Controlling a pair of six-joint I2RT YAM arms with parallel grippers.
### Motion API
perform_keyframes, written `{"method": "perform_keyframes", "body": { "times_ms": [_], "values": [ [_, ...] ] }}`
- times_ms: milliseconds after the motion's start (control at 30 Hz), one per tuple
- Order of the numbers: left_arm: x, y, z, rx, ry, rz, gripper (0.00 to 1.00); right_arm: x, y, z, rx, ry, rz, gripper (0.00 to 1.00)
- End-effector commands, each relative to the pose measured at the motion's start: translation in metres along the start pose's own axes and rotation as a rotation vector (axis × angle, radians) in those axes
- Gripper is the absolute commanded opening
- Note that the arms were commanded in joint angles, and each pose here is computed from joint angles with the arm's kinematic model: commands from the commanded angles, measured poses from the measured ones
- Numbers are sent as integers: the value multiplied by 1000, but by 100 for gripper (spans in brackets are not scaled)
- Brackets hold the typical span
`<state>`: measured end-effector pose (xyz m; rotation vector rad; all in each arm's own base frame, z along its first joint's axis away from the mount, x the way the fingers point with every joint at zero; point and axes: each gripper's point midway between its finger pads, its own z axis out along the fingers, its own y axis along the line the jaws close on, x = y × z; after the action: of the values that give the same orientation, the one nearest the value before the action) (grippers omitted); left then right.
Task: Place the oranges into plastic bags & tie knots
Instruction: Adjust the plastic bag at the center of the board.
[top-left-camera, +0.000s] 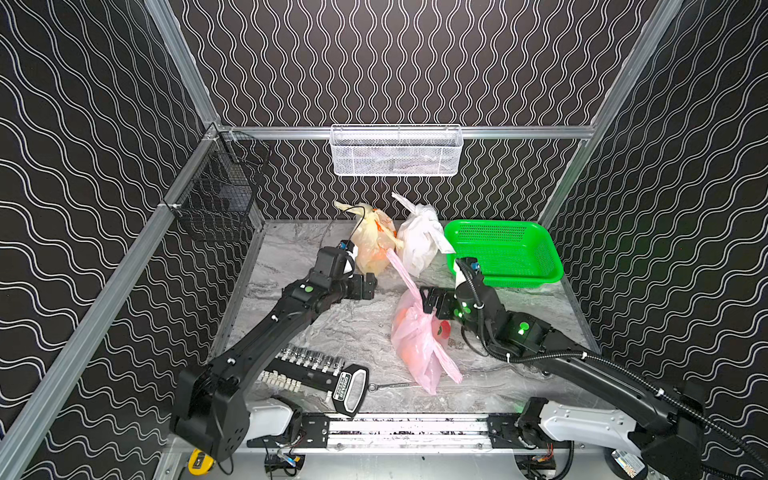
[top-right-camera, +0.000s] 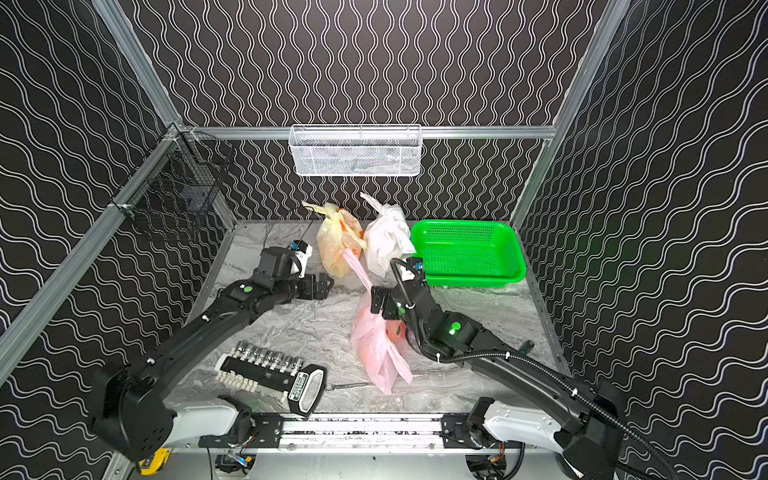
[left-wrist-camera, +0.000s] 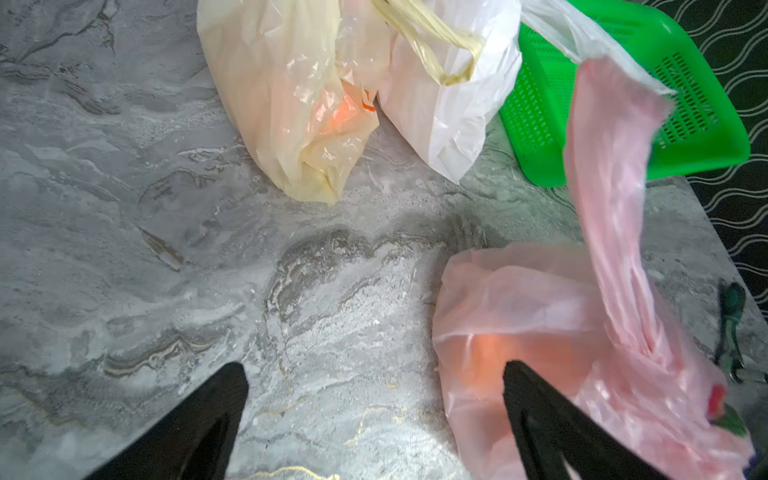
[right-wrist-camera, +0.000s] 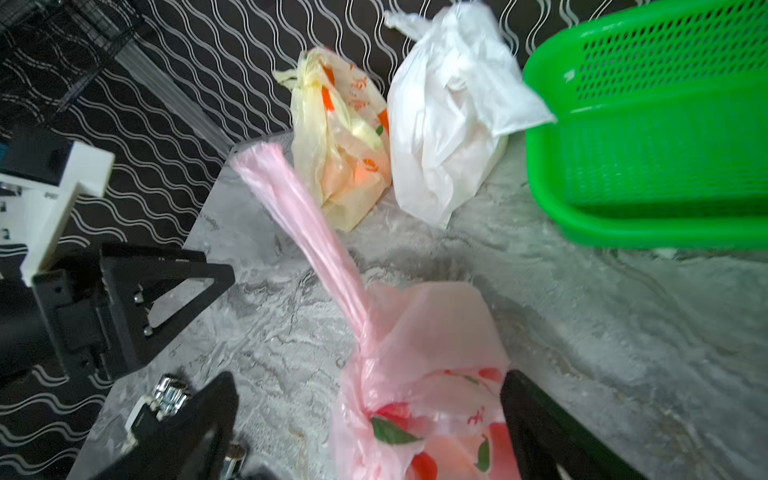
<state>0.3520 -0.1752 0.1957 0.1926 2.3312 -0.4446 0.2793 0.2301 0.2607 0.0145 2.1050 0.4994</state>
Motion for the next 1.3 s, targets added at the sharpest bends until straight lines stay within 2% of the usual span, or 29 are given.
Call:
{"method": "perform_keyframes", "body": {
  "times_ms": [0, 100, 200, 400, 567, 733, 900, 1100, 1267],
  "values": [
    [-21, 1, 2, -8, -47, 16, 99, 9, 7, 0, -17, 101, -84, 100],
    [-29, 3, 0, 18, -77, -24, 98, 37, 18, 8, -55, 219, 2, 98],
    [-27, -6, -11, 92, -126, -22, 98, 63, 19, 24, -56, 273, 92, 96],
    [-5, -12, -46, 160, -190, -1, 99, 95, 1, 51, 85, 355, 115, 91],
    [20, -20, -58, 222, -183, -10, 99, 103, -8, 56, 139, 365, 102, 65],
    [34, -23, -50, 227, -142, -17, 99, 90, -26, 42, 193, 302, 96, 30],
    [29, -48, -39, 270, -121, 32, 99, 62, -33, 13, 178, 217, 57, 11],
    [25, -91, -27, 348, -103, 97, 99, 54, -50, -7, 123, 208, -88, 8],
    [36, -124, -18, 388, -78, 138, 99, 49, -87, -18, 180, 218, -54, 8]
  ]
}}
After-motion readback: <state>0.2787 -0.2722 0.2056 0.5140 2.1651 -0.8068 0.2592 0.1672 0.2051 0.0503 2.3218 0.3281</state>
